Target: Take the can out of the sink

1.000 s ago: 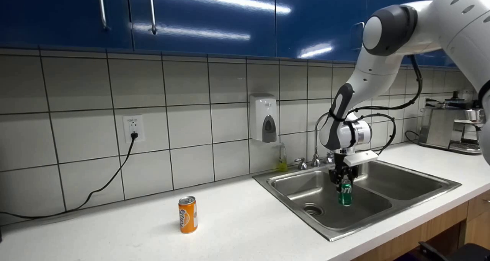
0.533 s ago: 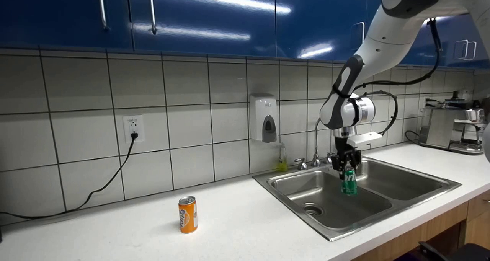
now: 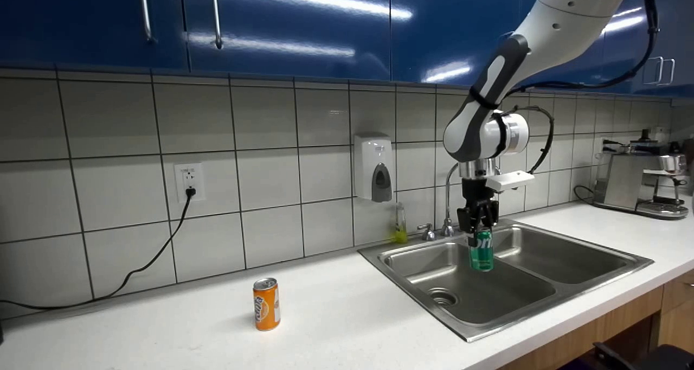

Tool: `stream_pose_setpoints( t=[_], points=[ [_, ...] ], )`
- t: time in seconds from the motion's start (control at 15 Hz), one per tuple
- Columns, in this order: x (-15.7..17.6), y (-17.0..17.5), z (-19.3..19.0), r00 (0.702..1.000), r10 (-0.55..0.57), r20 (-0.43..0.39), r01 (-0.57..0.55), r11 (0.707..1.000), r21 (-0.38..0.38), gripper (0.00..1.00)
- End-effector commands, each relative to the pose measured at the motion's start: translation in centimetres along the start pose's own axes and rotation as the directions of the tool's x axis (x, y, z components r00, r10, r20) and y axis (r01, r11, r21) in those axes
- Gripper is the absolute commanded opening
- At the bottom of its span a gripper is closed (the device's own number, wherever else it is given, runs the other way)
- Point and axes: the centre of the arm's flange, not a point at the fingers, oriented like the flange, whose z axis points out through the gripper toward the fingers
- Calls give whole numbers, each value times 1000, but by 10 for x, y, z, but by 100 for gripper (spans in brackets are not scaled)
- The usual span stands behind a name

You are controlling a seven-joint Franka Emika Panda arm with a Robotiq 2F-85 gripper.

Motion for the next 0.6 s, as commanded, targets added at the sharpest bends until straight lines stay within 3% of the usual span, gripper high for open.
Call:
stream_pose_setpoints(
  t=[0.0, 0.53],
  points=[
    [-25, -45, -24, 995, -104, -13, 104, 994, 44, 39],
    [-39, -150, -30, 959, -274, -69, 281, 950, 136, 39]
  ],
)
